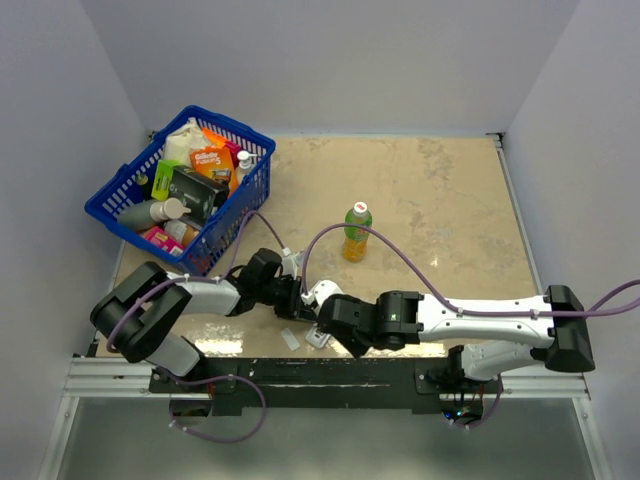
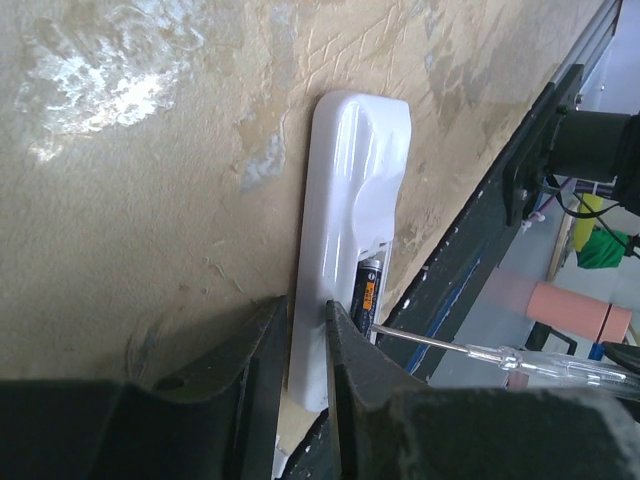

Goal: Unload the batteries from the remote control

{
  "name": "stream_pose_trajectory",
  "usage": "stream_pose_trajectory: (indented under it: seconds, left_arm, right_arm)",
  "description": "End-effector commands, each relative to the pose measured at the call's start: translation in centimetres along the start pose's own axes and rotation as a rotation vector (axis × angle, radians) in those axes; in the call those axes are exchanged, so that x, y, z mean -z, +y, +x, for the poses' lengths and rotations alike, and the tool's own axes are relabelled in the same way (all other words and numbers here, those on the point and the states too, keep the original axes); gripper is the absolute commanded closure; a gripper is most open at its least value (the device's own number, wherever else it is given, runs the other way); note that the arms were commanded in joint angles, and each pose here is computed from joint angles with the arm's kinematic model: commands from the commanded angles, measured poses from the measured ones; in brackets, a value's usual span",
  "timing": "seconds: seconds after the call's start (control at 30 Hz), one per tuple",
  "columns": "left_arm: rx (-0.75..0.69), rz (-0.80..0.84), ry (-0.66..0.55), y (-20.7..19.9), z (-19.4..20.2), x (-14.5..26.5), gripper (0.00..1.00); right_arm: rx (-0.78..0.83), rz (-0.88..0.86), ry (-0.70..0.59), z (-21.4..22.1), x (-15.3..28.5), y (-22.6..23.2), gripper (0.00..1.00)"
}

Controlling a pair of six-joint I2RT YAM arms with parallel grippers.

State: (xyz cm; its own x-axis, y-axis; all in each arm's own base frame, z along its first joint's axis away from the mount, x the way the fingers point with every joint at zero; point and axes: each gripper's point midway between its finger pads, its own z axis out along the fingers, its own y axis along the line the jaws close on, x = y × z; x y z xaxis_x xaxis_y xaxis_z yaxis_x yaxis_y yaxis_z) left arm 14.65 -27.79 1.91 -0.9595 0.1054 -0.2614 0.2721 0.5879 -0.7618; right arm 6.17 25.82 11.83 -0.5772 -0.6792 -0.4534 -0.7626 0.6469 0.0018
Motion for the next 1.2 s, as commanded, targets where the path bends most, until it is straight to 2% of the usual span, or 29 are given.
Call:
stream_pose_trajectory:
  seconds: [0.0,0.57,0.77,0.93,1.17]
  left_arm:
    - [-0.03,-0.024,-0.039,-0.5,-1.3,0.3,0.73]
    - [-0.065,-0.112,-0.09,-0.1,-3.2,1.3,0.7]
    - [-0.088,-0.201,-0.136,0.7,-4.4,2.2,0.69]
    - [-0.098,-0.214,-0.165,0.5,-5.4,2.6,0.67]
    - [-0.096,-0.25,-0.155,1.1,-5.1,3.0,0.67]
  right_arm:
    - [0.004,0.005,-0.048,-1.4,-0.1,0.0,1.0]
    - [-0.003,0.087,-0.059,-2.4,0.5,-1.8,1.0]
    - [-0.001,0.08,-0.067,-2.8,0.4,-1.6,1.0]
    - [-0.006,0.063,-0.073,-3.2,0.5,-1.3,1.0]
    - [-0.007,0.047,-0.07,-3.3,0.6,-0.9,1.0]
